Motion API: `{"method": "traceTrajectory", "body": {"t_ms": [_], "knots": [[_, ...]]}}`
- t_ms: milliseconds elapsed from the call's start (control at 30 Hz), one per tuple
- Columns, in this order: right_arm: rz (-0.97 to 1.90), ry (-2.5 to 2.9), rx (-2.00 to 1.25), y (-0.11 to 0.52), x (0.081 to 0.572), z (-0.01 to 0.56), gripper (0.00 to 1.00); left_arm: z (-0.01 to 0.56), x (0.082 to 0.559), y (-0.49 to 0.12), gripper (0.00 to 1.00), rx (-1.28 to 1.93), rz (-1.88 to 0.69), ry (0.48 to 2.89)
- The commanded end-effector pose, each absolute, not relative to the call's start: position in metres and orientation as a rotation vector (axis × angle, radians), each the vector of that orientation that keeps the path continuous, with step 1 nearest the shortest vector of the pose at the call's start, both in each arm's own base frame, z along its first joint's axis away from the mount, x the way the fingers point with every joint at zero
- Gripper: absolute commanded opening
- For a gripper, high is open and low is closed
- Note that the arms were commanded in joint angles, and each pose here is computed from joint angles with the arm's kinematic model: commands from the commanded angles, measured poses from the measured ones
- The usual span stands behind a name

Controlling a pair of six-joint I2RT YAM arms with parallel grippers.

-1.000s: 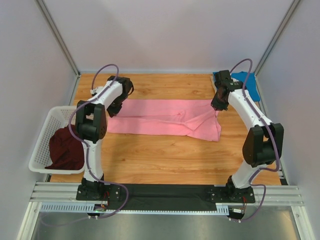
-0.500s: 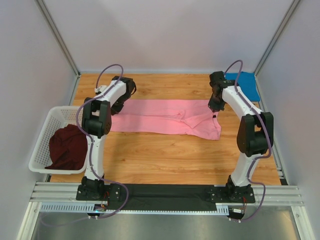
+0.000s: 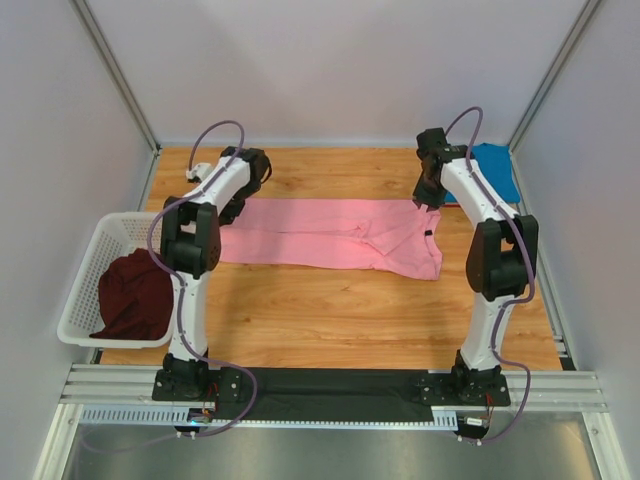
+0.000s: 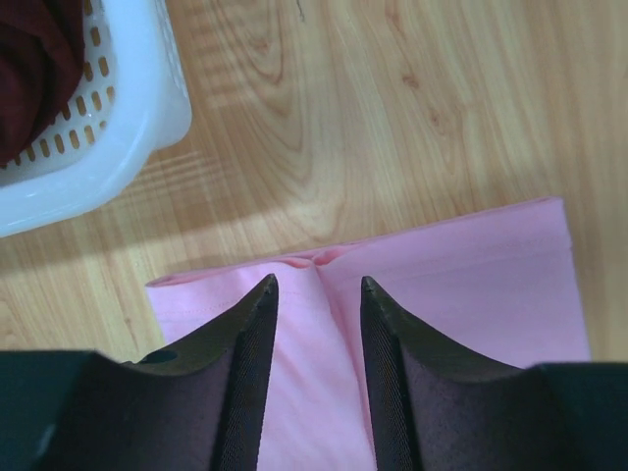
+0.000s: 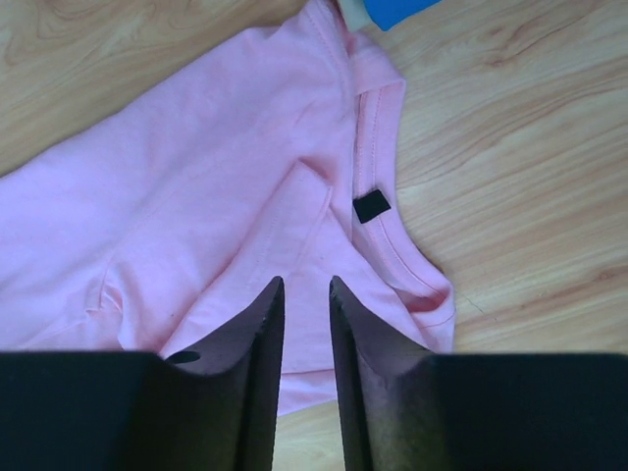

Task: Fold and stack the t-shirts
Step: Fold the tshirt

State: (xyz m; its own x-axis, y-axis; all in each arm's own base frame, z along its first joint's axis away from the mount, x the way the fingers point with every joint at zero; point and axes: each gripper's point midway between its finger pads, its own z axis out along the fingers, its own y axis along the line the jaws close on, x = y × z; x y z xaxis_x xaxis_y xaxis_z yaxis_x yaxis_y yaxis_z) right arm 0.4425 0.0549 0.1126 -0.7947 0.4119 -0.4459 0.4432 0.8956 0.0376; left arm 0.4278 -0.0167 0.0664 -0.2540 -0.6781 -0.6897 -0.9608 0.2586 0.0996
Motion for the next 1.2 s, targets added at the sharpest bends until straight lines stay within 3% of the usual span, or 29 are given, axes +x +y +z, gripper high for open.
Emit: {"method": "traceTrajectory", "body": {"t_ms": [0, 167, 300, 433, 733, 933, 1167], "knots": [[-0.147, 2.623, 0.646, 0.044, 0.422, 0.134, 0.28, 0.139, 0.357, 0.002, 0.47, -1.344, 0.961, 2.088], [-0.067, 2.590, 0.635, 0.045, 0.385, 0.161, 0.34, 0.149, 0.356, -0.027, 0.50, -1.121, 0.791, 2.199], [0.138, 2.667, 0.545, 0.069, 0.355, 0.133, 0.34, 0.128, 0.353, -0.060, 0.50, -0.975, 0.619, 2.296], [0.104, 2.779, 0.523, 0.063, 0.313, 0.081, 0.35, 0.101, 0.352, -0.077, 0.49, -0.956, 0.466, 2.367], [0.224, 2.726, 0.604, 0.056, 0.291, 0.058, 0.44, 0.052, 0.347, -0.079, 0.50, -0.881, 0.583, 2.492], [0.153, 2.740, 0.536, 0.047, 0.290, 0.046, 0.44, 0.048, 0.346, -0.071, 0.50, -0.889, 0.693, 2.483], [0.066, 2.747, 0.485, 0.035, 0.300, 0.034, 0.42, 0.043, 0.354, -0.077, 0.50, -0.899, 0.632, 2.478]]}}
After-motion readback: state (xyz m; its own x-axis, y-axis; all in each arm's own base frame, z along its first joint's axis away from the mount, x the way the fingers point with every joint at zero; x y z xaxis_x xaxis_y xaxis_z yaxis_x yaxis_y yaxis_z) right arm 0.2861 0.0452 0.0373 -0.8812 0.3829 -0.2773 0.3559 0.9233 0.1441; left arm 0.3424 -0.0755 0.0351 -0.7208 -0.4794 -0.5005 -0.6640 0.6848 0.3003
